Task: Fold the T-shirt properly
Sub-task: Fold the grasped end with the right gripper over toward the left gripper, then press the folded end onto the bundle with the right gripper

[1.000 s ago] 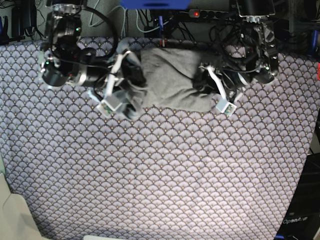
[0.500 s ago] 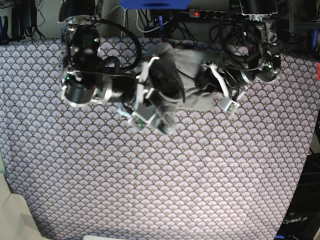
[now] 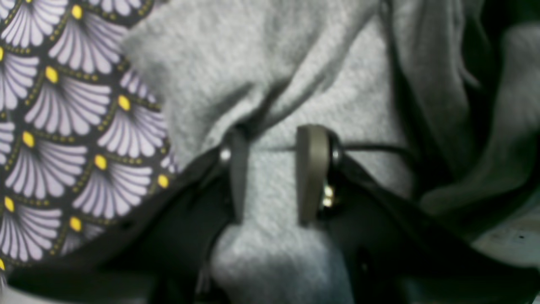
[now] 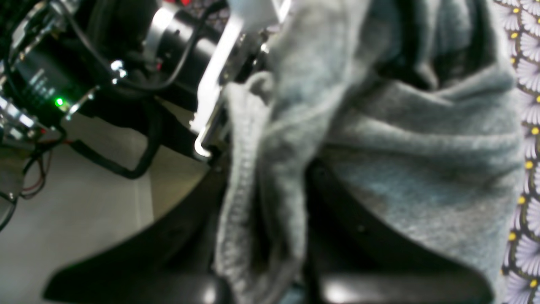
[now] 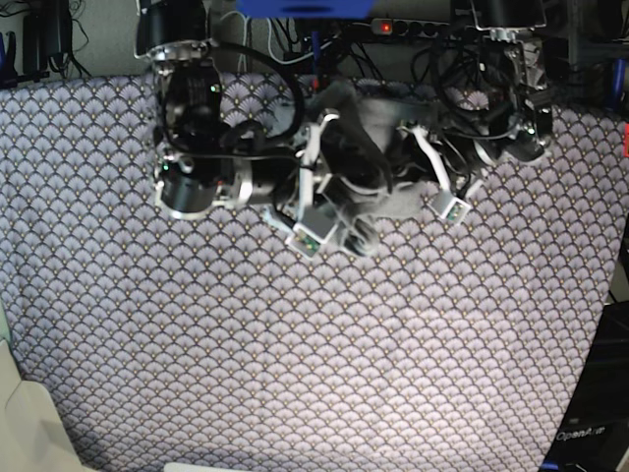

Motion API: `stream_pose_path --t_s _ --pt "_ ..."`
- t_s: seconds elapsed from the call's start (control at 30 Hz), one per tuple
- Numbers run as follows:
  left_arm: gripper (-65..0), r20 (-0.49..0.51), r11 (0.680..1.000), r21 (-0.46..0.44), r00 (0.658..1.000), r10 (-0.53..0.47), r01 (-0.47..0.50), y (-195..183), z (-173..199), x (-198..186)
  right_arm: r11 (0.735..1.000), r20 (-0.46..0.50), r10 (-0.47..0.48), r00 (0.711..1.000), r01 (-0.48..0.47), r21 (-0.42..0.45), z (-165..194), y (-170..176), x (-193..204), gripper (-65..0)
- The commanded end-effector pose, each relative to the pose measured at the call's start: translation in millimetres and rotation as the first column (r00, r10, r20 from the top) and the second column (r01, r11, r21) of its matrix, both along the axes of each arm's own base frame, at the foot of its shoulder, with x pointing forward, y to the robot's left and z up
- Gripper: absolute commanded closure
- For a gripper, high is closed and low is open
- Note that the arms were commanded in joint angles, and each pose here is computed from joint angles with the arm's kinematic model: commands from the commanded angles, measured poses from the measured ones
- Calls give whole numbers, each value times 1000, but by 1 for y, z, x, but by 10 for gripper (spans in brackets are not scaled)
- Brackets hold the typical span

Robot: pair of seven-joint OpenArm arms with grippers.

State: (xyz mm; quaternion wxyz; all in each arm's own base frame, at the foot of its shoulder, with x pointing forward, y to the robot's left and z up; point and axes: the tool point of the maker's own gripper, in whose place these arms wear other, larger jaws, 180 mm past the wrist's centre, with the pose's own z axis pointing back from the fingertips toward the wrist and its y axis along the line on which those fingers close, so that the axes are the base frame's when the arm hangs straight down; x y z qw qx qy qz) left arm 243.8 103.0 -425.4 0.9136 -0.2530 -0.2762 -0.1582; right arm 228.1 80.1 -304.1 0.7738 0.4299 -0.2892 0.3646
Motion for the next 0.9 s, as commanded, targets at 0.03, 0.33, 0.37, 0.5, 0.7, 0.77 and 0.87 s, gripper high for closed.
stream_pose_path --t_s 0.03,0.33,0.37,0.5,0.7,0.77,0.87 --pt "-202 10 998 47 999 46 -46 23 3 6 998 20 0 1000 -1 57 14 7 3 -7" --pt "-202 -7 962 123 969 247 -244 100 13 8 998 20 1 1000 -2 63 15 9 3 -7" --pt "-202 -6 960 124 968 252 -250 102 13 8 998 20 1 1000 -2 63 15 9 3 -7" --pt "-202 -3 961 118 968 252 -250 99 13 8 998 20 1 1000 -2 63 15 9 3 -7" --pt "-202 -18 952 155 963 271 -265 118 9 2 997 32 5 999 -7 74 20 13 5 -7" --pt "-202 -47 952 149 960 276 -267 119 1 -2 997 38 39 999 -41 71 21 20 0 -7" --pt "-202 -91 955 128 955 281 -269 114 -11 -6 993 70 90 993 -95 64 27 31 -3 -7"
